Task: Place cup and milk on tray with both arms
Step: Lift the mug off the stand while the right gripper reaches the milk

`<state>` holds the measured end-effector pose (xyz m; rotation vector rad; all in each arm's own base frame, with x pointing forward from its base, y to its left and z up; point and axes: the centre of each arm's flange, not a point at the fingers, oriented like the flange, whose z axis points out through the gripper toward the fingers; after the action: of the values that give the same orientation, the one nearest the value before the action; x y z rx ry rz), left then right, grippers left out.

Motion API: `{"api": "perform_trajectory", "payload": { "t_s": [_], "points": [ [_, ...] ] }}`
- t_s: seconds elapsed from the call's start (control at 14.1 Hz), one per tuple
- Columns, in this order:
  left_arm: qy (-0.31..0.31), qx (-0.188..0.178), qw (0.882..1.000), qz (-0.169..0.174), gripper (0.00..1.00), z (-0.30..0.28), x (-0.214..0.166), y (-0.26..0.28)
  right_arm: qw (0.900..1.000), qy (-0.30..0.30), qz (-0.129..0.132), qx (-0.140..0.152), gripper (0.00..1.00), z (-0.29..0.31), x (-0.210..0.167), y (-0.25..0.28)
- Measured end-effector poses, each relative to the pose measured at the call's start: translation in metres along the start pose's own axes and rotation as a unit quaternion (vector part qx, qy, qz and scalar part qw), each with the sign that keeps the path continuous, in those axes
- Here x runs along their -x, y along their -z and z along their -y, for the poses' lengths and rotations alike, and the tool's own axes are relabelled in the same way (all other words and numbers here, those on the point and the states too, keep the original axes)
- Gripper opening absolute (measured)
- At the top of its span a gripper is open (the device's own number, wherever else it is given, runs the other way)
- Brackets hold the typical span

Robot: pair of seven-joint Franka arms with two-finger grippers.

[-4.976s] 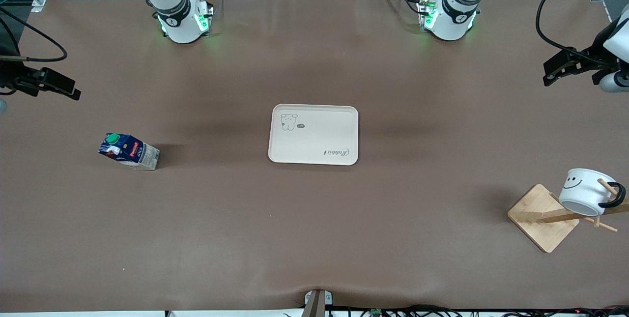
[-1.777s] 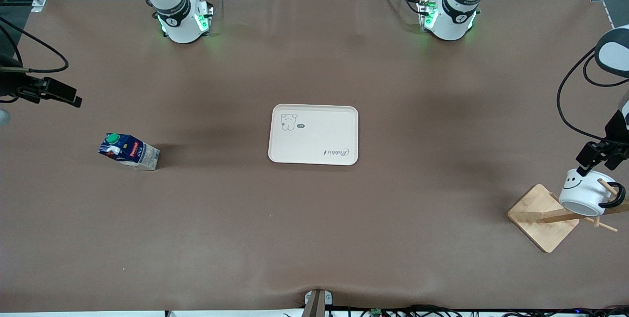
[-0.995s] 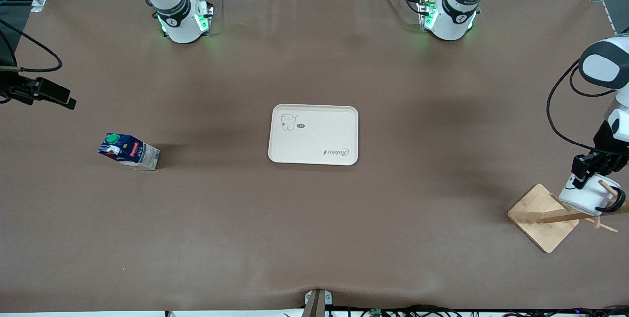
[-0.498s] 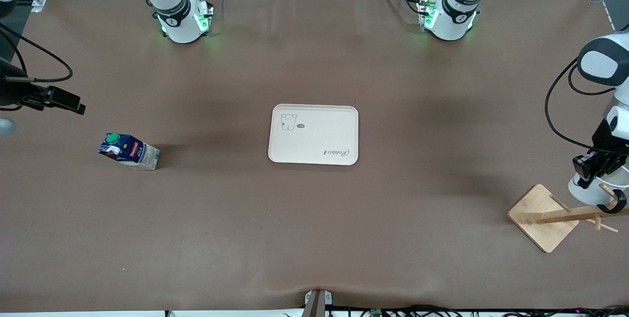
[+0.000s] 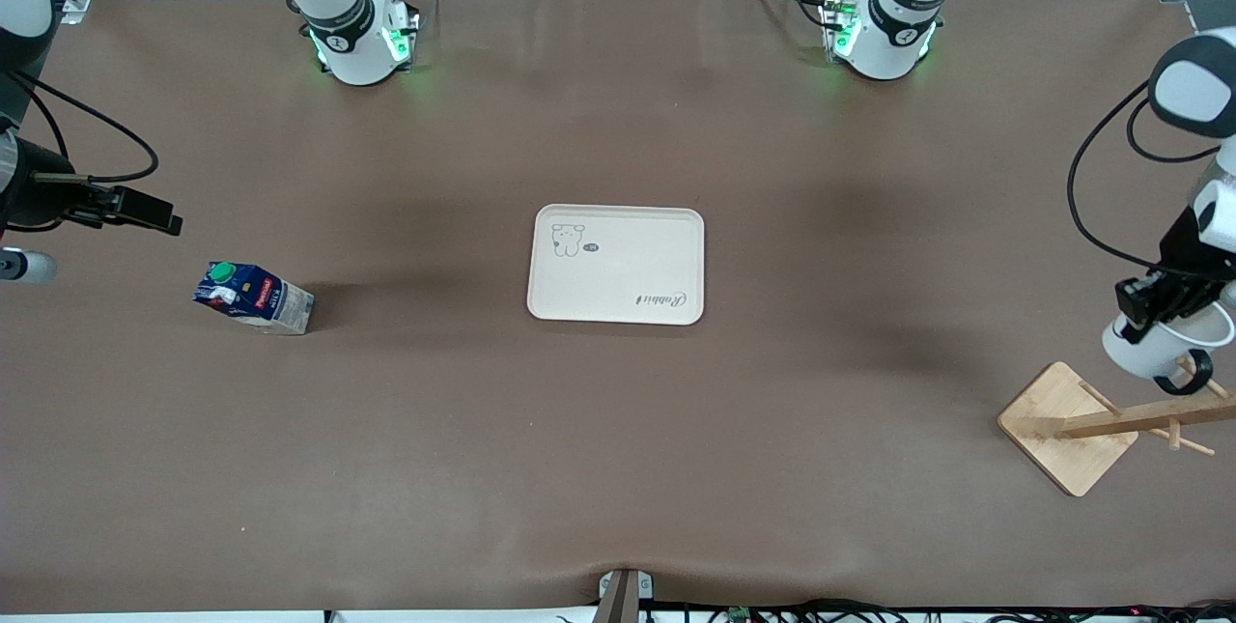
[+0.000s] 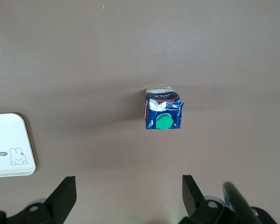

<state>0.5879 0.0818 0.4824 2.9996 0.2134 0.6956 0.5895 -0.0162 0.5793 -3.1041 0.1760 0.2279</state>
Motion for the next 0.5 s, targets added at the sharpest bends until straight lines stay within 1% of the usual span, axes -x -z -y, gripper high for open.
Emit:
{"api": "perform_trajectory", "payload": {
  "t_s": [0.28,0.43,0.5],
  "points": [
    [-0.011,0.009,0.999,0.049,0.05,-0.028,0.004,0.032,1.000,0.009,0.014,0.002,1.00,0.011,-0.007,-0.014],
    [-0.008,0.017,0.997,0.073,0.05,-0.052,0.006,0.035,0.999,0.013,0.029,0.004,1.00,0.016,-0.014,-0.030],
    [-0.006,0.020,0.996,0.086,0.05,-0.067,0.008,0.033,0.999,0.013,0.042,0.005,1.00,0.017,-0.017,-0.039]
  ]
}}
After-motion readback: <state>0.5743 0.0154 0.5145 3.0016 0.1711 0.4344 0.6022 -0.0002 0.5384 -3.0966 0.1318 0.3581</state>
